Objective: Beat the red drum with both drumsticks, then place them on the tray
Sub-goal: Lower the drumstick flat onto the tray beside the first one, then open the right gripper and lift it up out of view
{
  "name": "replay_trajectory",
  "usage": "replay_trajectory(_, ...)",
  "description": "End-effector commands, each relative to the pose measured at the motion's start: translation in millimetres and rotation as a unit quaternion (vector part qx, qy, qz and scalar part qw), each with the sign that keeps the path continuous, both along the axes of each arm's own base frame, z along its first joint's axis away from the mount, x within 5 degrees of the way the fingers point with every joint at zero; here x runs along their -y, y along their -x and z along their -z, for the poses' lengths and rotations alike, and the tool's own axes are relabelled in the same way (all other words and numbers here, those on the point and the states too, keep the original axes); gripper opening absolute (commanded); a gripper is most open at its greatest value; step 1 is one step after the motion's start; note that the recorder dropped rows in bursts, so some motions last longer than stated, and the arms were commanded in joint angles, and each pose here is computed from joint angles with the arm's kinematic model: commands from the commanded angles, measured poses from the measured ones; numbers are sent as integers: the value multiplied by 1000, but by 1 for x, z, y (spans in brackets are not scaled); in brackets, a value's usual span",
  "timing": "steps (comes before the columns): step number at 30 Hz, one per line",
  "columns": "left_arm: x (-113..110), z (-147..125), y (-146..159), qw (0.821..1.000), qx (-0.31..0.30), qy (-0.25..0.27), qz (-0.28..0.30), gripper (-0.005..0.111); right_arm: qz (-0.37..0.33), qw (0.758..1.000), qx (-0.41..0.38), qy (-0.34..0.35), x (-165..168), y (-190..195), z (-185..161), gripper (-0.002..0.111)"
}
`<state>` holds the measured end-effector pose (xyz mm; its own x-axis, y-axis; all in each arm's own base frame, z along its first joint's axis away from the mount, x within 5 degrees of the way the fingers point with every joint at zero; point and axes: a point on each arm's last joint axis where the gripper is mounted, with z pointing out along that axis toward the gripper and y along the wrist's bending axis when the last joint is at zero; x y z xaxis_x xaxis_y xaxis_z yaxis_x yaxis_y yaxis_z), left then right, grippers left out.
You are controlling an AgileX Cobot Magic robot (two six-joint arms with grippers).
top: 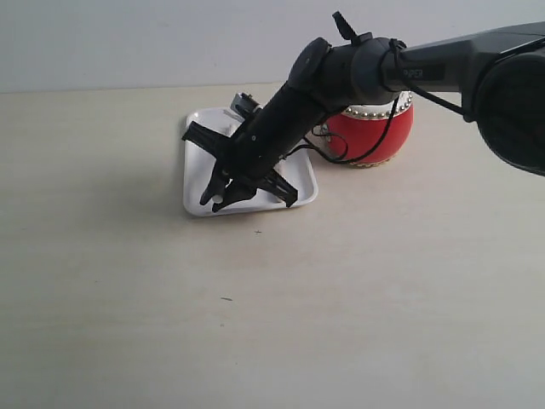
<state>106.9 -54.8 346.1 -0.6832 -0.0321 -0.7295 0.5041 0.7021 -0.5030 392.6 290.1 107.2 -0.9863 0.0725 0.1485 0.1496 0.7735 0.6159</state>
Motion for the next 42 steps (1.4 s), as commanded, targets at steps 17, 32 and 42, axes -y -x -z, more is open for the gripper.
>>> replay_trajectory(17,3,-3,6,1000,8,16,4,0,11,995,99,10,5,-14,-21,56)
replay_trajectory(32,0,1,9,999,18,-32,6,0,-114,953,262,103,33,0,-121,42)
replay_trajectory(42,-3,4,8,998,20,-57,0,0,-200,902,362,122,63,44,-222,0)
